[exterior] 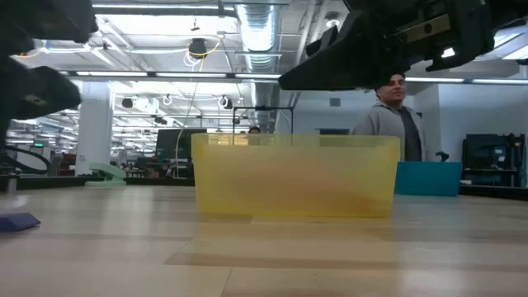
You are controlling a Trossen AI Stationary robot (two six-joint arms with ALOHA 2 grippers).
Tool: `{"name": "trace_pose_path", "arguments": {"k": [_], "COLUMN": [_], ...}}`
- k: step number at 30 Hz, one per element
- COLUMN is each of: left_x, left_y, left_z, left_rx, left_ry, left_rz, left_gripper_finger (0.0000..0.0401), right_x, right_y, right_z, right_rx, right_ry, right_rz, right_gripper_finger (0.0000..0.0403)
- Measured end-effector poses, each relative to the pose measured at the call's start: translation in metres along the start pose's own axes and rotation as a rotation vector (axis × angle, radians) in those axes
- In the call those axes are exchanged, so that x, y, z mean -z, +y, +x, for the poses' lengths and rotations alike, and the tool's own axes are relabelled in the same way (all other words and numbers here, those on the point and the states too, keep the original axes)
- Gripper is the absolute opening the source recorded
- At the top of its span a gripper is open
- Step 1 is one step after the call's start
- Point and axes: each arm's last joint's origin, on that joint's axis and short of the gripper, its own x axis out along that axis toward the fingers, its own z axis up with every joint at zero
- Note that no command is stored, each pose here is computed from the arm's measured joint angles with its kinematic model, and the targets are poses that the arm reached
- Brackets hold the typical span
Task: Sort crayons/erasers/pens/pencils in bins
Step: Put the blue eraser into the blue bin
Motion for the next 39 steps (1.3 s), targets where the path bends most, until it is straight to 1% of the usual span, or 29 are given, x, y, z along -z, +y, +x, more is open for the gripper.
{"name": "trace_pose_path", "arguments": {"k": [3, 6, 9, 12, 16, 20, 23, 26, 29, 33, 39], "left_x": [0.005, 0.009, 0.011, 0.011, 0.007, 0.004, 0.004, 0.006, 0.008, 0.009, 0.013], "left_y": [-0.004, -0.008, -0.011, -0.014, -0.022, -0.028, -0.029, -0.028, -0.027, -0.029, -0.032], "left_z": [-0.001, -0.001, 0.0, 0.007, 0.023, 0.035, 0.038, 0.041, 0.044, 0.046, 0.041], "left_rx": [0.024, 0.029, 0.018, -0.008, -0.031, -0.079, -0.133, -0.162, -0.173, -0.165, -0.184], "left_ry": [0.024, 0.024, 0.009, 0.016, 0.041, 0.053, 0.082, 0.103, 0.111, 0.113, 0.077], "left_rz": [-0.063, -0.107, -0.107, -0.102, -0.056, -0.022, -0.021, -0.018, -0.008, 0.035, 0.084], "left_gripper_finger": [0.0054, 0.0098, 0.0142, 0.0176, 0.0205, 0.0216, 0.0214, 0.0196, 0.0164, 0.0115, 0.0052], "right_x": [0.001, 0.001, 0.001, 0.002, 0.003, 0.003, 0.003, 0.003, 0.003, 0.003, 0.006], "right_y": [0.0, 0.0, 0.0, 0.0, 0.0, 0.0, 0.0, 0.0, 0.0, 0.0, 0.0], "right_z": [0.0, 0.0, 0.0, 0.0, 0.0, 0.0, 0.0, 0.0, 0.0, 0.0, 0.0], "right_rx": [0.002, 0.007, 0.007, 0.007, 0.005, 0.004, 0.004, 0.004, 0.003, 0.003, 0.007], "right_ry": [0.007, 0.008, 0.01, 0.015, 0.029, 0.03, 0.033, 0.033, 0.033, 0.034, 0.057], "right_rz": [0.01, 0.012, 0.011, 0.011, 0.01, 0.009, 0.009, 0.008, 0.008, 0.008, 0.006], "right_gripper_finger": [0.001, 0.001, 0.001, 0.001, 0.0011, 0.0011, 0.0011, 0.0011, 0.0011, 0.0011, 0.0011]}}
